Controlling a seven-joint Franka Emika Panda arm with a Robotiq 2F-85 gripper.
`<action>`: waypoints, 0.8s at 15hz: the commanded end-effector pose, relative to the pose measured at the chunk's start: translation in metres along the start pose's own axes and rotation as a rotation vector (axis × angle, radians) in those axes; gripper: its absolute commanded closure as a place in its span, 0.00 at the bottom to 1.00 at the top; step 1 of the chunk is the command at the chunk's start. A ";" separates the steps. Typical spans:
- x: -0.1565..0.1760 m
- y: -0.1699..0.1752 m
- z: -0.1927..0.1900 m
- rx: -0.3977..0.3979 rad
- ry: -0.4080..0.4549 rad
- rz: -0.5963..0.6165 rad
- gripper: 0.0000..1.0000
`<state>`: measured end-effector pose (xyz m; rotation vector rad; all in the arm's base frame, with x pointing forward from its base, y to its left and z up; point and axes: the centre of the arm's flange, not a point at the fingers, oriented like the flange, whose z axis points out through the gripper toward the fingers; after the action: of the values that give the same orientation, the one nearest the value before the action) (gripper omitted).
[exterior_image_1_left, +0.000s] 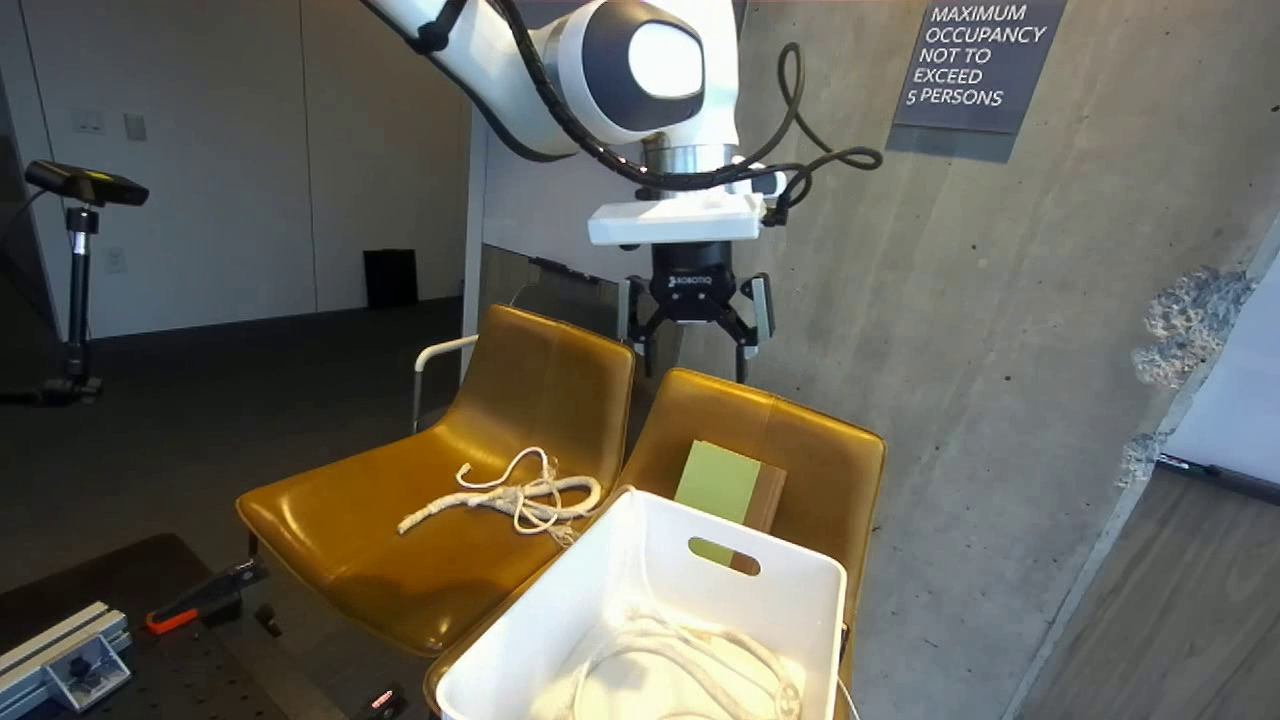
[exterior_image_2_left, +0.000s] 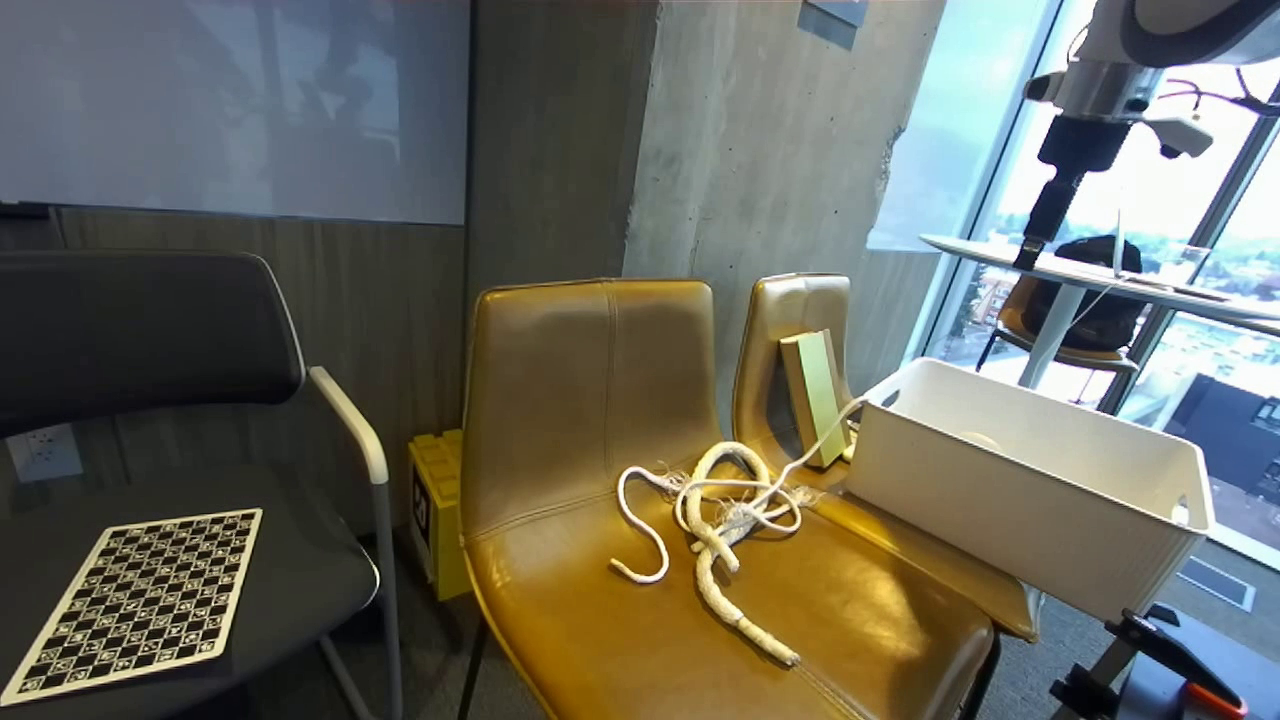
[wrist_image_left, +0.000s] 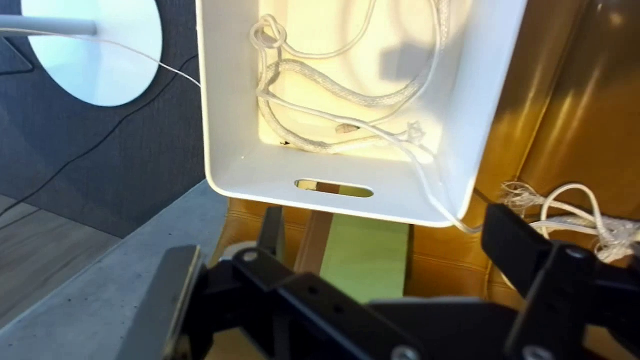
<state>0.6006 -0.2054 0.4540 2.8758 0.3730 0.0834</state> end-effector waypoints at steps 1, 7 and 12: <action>-0.007 -0.071 0.001 -0.041 0.012 -0.164 0.00; 0.052 -0.174 0.021 -0.094 -0.011 -0.355 0.00; 0.098 -0.227 0.058 -0.103 -0.042 -0.425 0.00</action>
<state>0.6142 0.0053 0.3694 2.6665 0.9069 -0.0191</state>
